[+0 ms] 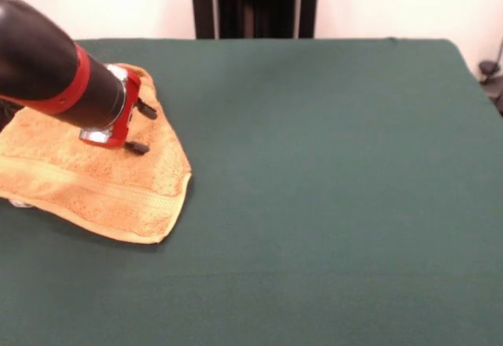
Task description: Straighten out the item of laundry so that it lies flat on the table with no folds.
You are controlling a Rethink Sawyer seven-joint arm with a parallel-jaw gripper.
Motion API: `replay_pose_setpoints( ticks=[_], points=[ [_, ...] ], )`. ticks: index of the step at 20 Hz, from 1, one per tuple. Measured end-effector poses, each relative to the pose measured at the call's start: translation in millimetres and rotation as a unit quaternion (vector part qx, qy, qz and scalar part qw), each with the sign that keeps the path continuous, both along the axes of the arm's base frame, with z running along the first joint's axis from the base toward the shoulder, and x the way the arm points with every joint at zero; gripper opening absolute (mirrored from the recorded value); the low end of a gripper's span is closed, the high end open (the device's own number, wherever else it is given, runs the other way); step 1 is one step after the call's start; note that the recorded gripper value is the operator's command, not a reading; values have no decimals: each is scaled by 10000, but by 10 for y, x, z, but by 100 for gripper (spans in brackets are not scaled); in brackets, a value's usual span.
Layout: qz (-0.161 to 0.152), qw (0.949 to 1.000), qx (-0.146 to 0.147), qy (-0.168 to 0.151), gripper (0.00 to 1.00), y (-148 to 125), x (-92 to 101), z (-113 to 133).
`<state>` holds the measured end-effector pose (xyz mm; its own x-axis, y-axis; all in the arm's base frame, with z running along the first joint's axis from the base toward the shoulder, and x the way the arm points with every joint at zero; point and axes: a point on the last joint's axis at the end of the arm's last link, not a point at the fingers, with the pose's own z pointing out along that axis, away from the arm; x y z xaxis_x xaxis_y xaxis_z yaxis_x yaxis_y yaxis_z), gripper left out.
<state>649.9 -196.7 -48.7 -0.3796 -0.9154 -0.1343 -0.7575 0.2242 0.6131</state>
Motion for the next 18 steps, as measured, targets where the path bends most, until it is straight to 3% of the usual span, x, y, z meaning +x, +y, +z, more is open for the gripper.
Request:
replay_pose_setpoints(
  ticks=[3,4,9,14,18],
  points=[
    [315,9990,318,-75,100,-55,3,-15],
    [525,9969,572,-149,100,-105,1,-32],
    [797,9910,1040,-287,100,-199,-7,-62],
    [776,9905,1097,-306,100,-212,-14,-60],
    [455,9930,1025,-364,100,-217,-57,-43]
  ],
)
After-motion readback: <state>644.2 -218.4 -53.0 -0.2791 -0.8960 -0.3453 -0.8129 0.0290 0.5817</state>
